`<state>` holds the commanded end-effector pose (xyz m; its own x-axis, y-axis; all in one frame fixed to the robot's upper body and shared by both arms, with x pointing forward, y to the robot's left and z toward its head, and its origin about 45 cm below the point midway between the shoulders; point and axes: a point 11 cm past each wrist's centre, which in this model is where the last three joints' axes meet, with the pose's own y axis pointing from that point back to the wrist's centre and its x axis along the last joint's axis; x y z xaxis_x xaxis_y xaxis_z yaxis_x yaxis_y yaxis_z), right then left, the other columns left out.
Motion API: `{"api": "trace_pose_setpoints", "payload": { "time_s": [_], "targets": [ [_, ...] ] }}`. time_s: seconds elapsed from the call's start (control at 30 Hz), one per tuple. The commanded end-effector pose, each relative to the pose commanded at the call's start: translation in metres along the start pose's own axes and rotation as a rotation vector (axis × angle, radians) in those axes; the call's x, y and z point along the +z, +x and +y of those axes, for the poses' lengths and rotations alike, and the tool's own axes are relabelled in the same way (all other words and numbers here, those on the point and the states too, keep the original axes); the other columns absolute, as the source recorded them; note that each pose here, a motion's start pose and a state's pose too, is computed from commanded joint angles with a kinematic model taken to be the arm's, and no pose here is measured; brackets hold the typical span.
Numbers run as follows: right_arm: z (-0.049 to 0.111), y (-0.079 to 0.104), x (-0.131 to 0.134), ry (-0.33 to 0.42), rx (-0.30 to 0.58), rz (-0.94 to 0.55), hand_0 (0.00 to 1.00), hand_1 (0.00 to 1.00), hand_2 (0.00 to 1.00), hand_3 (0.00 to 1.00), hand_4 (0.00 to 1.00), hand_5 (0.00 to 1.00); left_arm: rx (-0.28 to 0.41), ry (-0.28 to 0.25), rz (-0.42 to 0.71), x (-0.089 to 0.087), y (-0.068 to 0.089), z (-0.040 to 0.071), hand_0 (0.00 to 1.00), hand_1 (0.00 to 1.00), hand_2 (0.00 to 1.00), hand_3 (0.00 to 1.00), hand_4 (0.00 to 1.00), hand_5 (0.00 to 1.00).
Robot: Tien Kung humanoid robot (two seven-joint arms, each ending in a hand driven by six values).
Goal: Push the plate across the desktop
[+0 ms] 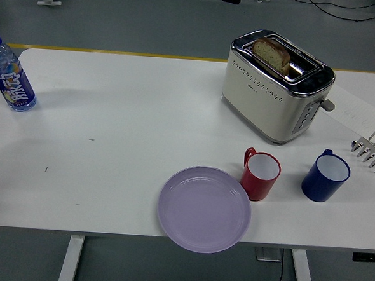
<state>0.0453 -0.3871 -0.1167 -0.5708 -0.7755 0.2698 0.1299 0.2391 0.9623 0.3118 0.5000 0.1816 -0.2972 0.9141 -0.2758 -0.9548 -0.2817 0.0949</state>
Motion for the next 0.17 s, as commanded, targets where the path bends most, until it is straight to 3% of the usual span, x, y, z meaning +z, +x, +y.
{"api": "trace_pose_setpoints", "payload": {
  "time_s": [0.17],
  "targets": [
    [0.0002,0.0002,-0.0012,0.003,-0.001,0.001,0.669,0.664,0.762,0.803,0.535,0.569,0.0,0.0,0.0,0.0003,-0.0002,-0.0003,0.662,0.707,0.688,0.659,0.564,0.998]
  ]
}}
